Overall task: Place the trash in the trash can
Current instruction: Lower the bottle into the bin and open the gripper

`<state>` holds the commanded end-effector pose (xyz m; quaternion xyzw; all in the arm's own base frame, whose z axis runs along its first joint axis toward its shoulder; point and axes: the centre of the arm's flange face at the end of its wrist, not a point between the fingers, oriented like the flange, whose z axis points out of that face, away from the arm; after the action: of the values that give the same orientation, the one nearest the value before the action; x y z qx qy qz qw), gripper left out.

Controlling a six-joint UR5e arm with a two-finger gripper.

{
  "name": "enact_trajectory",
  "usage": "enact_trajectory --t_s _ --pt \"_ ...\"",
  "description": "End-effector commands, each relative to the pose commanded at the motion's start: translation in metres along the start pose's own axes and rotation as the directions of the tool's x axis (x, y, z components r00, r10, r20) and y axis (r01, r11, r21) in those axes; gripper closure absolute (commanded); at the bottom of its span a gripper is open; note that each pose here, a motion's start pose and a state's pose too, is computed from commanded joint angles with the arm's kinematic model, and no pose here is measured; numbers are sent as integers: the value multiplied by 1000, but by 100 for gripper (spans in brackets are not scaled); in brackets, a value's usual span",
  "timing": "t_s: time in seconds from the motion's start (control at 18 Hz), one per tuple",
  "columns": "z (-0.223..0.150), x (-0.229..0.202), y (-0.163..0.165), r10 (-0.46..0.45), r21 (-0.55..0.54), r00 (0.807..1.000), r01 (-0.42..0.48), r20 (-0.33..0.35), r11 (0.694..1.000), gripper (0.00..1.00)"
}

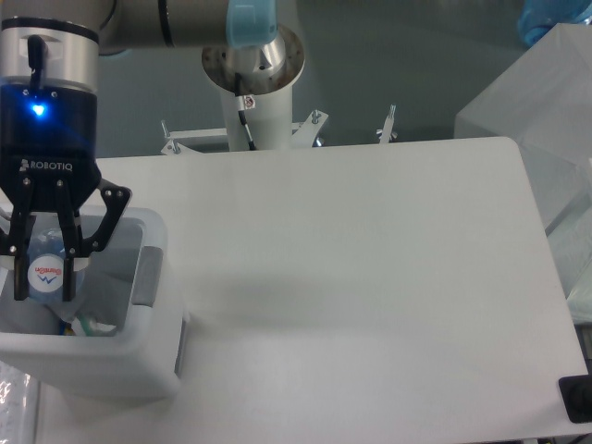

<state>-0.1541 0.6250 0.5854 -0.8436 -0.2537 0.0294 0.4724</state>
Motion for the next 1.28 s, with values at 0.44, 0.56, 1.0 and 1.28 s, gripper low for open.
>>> enact_trajectory --t_s 0.44,0.56,1.0,1.28 --pt "5 -1 11 0 -24 1000 0 3 1000 58" --pt "10 -1 14 0 -32 1000 0 3 999 57" --pt "15 -5 28 3 -62 1000 -2 11 998 56" --pt "9 -6 42 2 -82 1000 -1 13 997 57"
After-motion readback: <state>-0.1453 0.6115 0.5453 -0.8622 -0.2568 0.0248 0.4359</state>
